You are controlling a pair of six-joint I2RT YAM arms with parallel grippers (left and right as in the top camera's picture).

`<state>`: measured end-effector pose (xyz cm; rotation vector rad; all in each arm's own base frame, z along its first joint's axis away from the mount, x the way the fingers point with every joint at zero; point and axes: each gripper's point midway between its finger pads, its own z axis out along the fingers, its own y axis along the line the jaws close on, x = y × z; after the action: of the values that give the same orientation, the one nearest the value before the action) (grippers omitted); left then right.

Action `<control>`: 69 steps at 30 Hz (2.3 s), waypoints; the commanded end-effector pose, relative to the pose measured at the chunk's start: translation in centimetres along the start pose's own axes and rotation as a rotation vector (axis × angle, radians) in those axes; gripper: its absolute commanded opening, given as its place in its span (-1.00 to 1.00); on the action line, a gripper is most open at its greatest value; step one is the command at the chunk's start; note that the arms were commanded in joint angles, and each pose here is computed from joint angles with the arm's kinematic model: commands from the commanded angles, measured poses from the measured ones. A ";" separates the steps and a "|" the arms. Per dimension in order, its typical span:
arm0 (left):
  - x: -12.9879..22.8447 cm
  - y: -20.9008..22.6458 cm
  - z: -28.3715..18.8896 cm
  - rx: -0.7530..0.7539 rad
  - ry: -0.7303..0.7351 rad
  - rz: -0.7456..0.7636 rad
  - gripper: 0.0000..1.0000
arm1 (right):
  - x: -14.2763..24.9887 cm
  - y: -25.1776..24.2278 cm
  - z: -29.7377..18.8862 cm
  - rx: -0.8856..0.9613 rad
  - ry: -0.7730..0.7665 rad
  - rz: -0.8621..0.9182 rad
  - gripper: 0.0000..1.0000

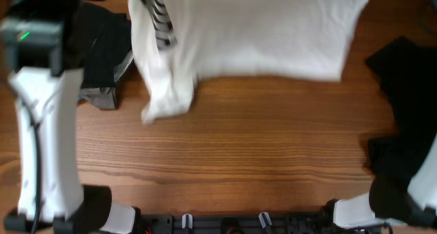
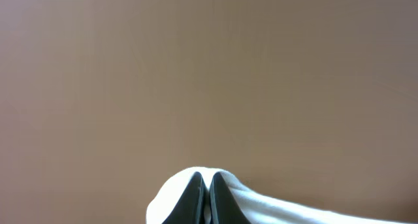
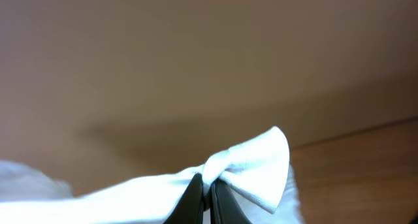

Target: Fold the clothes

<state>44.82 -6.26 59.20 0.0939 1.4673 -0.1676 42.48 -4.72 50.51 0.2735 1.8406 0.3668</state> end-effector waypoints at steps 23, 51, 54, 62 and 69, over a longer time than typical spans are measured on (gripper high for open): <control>32.1 -5.0 -8.5 0.154 1.370 -0.104 -0.57 | 26.7 -12.7 1.6 0.370 0.991 0.092 -0.84; 58.8 -7.3 -3.7 0.125 1.443 -0.092 0.33 | 29.5 -14.3 2.8 0.405 1.004 0.126 -0.84; 60.3 -7.3 -3.9 0.122 1.464 -0.092 0.34 | 29.5 -14.3 2.8 0.407 1.004 0.125 -0.84; 61.3 -7.0 -4.7 0.110 1.504 -0.086 -0.73 | 29.4 -14.4 2.9 0.408 1.000 0.126 -0.84; 61.1 -5.1 -7.1 0.034 1.603 -0.038 -0.92 | 29.4 -14.4 2.9 0.412 1.000 0.123 -0.84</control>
<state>44.79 -15.39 -0.07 0.2777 2.9542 -0.2381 36.90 -6.50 17.92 0.5382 2.9083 0.2427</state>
